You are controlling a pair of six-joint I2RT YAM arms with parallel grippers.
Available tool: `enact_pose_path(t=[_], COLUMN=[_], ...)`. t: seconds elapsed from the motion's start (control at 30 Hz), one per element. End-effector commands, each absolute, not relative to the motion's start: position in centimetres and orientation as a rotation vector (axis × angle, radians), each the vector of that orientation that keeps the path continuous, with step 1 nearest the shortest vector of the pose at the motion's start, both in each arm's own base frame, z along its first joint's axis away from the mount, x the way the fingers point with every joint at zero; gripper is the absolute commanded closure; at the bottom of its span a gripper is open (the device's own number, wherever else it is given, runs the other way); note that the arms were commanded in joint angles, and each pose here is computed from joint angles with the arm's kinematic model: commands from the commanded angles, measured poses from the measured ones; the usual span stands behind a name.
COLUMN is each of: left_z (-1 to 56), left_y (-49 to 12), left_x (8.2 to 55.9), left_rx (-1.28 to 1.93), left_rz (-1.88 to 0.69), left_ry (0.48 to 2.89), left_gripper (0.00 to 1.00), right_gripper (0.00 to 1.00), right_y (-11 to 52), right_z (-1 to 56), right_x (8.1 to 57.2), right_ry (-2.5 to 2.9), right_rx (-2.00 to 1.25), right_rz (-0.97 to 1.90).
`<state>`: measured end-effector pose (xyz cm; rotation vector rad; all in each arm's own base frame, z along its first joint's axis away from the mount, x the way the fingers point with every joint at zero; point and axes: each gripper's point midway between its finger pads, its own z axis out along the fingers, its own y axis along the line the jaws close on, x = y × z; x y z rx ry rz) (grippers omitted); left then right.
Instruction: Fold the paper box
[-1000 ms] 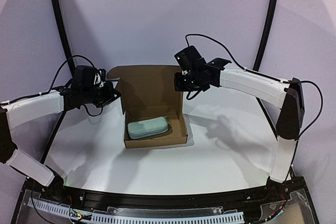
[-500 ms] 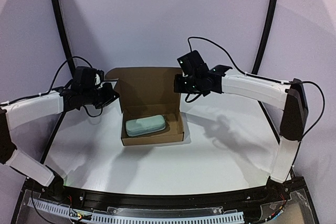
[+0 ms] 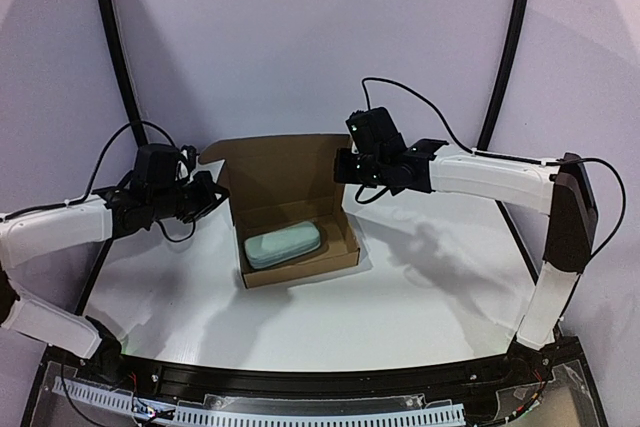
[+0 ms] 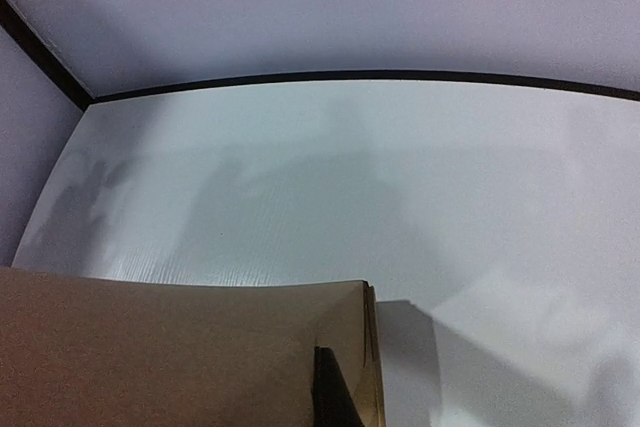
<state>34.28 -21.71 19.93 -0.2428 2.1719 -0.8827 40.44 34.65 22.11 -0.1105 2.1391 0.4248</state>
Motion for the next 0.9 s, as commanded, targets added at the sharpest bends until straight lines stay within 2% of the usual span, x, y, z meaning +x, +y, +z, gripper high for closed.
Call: enact_pose_path(t=[0.0, 0.23, 0.6, 0.87], left_z=[20.2, 19.9, 13.2, 10.5], left_y=[-25.7, -27.4, -25.6, -25.3], left_x=[33.7, 34.9, 30.2, 27.0], left_rx=[-0.199, -0.192, -0.150, -0.068], left_rz=[-1.028, -1.054, -0.915, -0.953], left_ry=[2.241, 2.282, 2.408, 2.405], left_gripper=[0.99, 0.99, 0.99, 0.99], right_gripper=[1.00, 1.00, 1.00, 1.00], right_y=[39.7, 39.8, 39.7, 39.1], right_z=[19.8, 19.5, 18.6, 16.7], right_x=[36.2, 35.7, 35.0, 32.1], right_ry=[2.238, 2.250, 2.263, 2.113], right_rx=[-0.273, -0.281, -0.327, -0.482], right_rz=[0.631, 0.639, 0.646, 0.781])
